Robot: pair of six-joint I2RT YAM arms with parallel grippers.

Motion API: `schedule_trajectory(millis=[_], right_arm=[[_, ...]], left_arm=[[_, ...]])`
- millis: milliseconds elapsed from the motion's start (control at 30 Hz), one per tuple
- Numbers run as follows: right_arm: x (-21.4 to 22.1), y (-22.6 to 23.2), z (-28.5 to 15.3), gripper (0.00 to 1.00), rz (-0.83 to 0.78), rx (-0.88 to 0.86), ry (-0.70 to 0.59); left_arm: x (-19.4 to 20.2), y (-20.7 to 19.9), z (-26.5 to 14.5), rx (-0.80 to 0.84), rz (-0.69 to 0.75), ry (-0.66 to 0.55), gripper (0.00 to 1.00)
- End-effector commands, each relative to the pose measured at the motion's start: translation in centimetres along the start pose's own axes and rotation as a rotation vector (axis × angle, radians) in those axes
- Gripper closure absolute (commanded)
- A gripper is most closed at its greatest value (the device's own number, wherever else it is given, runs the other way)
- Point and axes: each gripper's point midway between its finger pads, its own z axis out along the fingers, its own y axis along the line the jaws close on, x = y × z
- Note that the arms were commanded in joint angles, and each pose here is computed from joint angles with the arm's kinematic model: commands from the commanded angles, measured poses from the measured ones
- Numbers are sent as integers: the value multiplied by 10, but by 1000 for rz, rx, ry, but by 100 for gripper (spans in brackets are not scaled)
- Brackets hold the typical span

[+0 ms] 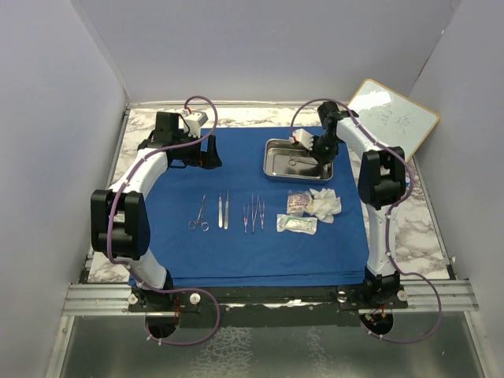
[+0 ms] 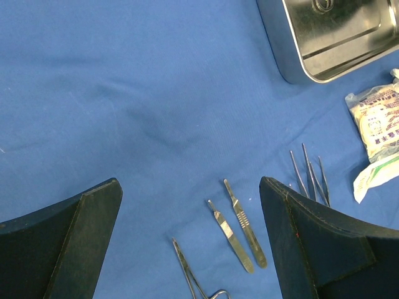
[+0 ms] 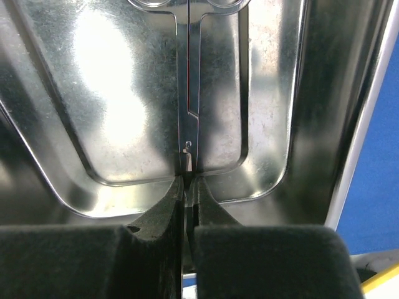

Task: Open and lay out the surgical kit
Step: Pick up the medical item from the container.

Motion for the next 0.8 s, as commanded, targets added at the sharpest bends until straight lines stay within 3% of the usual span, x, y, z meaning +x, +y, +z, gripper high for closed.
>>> schedule_trajectory(millis=[0,767], right_arm=[[-15,5,-11,99,15,6,-82],[-27,-1,-30,99,15,82,-142]], left_arm=[[-3,-5,1,26,0,-13,5],[-1,-11,7,41,25,-10,5]])
